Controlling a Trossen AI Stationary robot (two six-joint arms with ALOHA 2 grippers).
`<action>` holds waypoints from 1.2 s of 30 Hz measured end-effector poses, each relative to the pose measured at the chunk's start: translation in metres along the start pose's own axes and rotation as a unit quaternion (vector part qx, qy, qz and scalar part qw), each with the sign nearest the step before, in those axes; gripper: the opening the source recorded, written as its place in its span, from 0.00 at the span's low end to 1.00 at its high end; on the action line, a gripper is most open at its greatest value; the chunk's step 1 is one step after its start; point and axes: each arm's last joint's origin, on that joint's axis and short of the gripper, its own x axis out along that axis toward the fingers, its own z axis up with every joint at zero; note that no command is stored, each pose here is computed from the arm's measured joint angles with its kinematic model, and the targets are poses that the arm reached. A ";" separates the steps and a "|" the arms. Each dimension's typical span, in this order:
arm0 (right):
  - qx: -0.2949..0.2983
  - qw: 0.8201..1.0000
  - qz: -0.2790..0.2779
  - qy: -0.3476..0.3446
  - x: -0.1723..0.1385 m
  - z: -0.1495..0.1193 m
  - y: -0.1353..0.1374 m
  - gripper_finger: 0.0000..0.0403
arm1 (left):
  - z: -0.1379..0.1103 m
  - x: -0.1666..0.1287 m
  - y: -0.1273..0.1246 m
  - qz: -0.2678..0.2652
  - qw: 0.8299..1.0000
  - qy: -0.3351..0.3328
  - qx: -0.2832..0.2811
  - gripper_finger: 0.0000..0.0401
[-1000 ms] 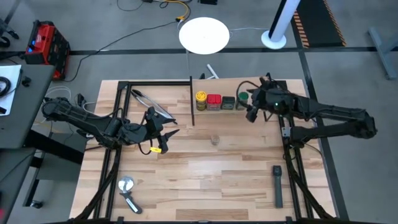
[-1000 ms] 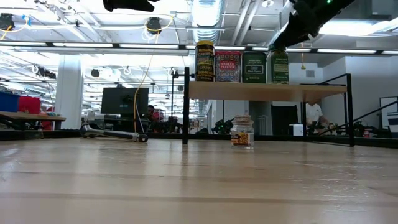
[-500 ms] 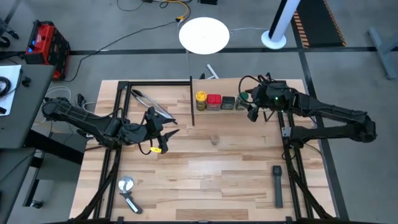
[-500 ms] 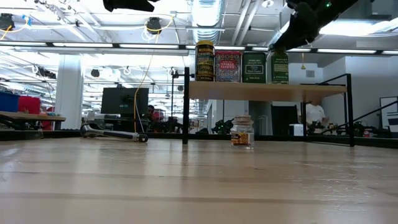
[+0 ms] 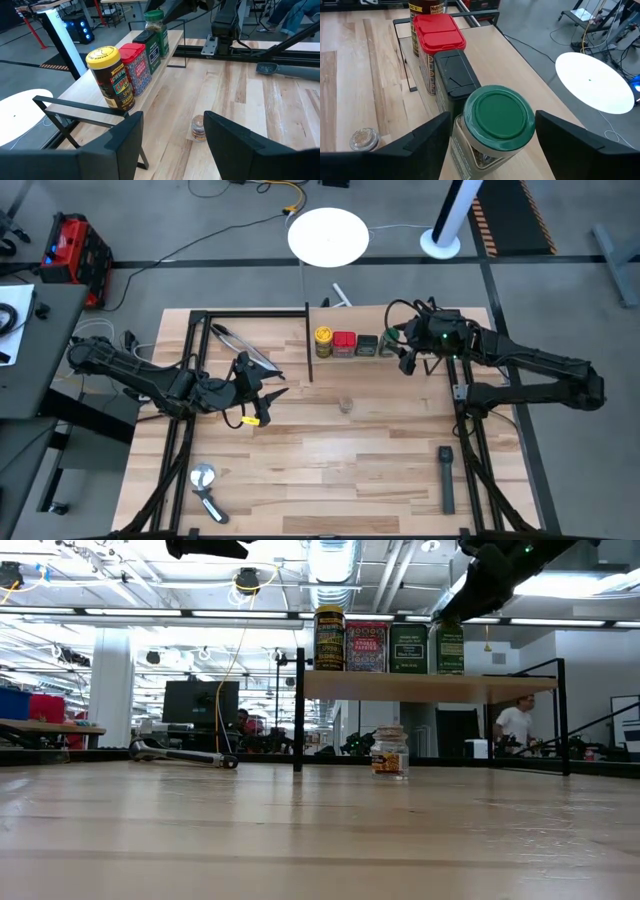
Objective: Shelf spices
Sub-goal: Remove the green seasoning bottle from the shelf
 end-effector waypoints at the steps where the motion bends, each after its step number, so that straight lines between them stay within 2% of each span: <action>1: 0.000 1.000 0.000 0.000 0.000 0.000 0.000 0.71 | 0.000 0.000 0.000 0.000 1.000 0.000 0.000 0.50; 10: 0.003 1.000 0.000 0.001 0.000 0.000 0.000 0.63 | -0.012 0.018 -0.014 0.005 0.999 0.028 0.025 0.50; 17: 0.012 1.000 0.000 0.002 0.000 0.000 0.000 0.50 | -0.009 0.023 -0.021 0.000 0.999 0.006 0.039 0.50; 25: 0.017 1.000 0.000 0.004 0.000 -0.001 0.000 0.51 | -0.006 0.022 -0.020 -0.001 0.999 -0.002 0.042 0.50; 36: 0.024 1.000 0.001 0.016 -0.002 -0.003 0.000 0.48 | -0.003 0.021 -0.020 -0.003 0.999 -0.016 0.033 0.50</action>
